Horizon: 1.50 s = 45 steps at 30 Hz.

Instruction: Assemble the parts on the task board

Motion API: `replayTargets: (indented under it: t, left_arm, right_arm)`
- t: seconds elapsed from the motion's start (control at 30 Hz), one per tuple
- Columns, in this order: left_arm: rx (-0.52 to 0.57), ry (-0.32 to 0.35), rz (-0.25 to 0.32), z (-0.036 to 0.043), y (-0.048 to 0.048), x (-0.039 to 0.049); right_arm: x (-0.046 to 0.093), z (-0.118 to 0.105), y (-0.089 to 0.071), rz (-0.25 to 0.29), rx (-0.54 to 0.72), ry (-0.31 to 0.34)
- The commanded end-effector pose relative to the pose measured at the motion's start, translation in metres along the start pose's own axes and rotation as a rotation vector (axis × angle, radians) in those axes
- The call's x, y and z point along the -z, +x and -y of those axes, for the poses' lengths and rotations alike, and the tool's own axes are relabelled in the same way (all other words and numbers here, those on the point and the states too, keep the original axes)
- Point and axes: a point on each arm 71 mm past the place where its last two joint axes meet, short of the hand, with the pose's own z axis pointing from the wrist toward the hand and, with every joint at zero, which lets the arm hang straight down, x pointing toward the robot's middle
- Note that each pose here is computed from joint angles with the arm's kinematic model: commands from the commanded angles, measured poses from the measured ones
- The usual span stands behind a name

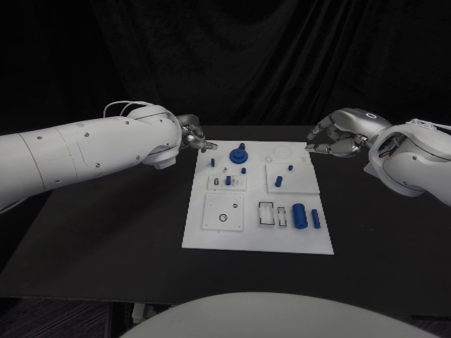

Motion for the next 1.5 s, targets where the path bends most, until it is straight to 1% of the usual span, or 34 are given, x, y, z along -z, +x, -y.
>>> replayTargets:
  t: [0.03,0.13,0.33,0.53,0.67,1.0,1.27,1.37,1.5]
  left_arm:
    - [-0.021,-0.016,-0.025,-0.0031,-0.004,-0.0039]
    - [-0.028,-0.033,-0.027,-0.0055,-0.0086,-0.0092]
    - [-0.036,-0.041,-0.028,-0.0031,-0.0129,-0.0181]
    - [-0.049,-0.052,-0.048,-0.0016,-0.0131,-0.0249]
    - [-0.053,-0.054,-0.056,-0.001,-0.0121,-0.0275]
    - [-0.059,-0.048,-0.081,0.0009,-0.0046,-0.0348]
    - [-0.063,-0.042,-0.108,0.003,0.0066,-0.0389]
    - [-0.06,-0.042,-0.108,0.0028,0.0098,-0.0403]
    - [-0.05,-0.043,-0.091,0.0019,0.0117,-0.0423]
  right_arm:
    - [0.0,0.001,0.001,-0.005,0.001,0.019]
    - [0.0,0.001,0.001,-0.007,0.001,0.017]
    - [0.0,0.001,0.002,-0.01,0.001,0.015]
    - [0.0,0.0,0.003,-0.011,0.0,0.012]
    - [0.0,0.0,0.003,-0.011,0.0,0.012]
    - [-0.001,-0.002,0.003,-0.012,0.0,0.008]
    - [-0.001,-0.002,0.003,-0.012,0.0,0.007]
    - [-0.001,-0.002,0.003,-0.013,0.0,0.006]
    - [-0.001,-0.002,0.003,-0.013,0.0,0.006]
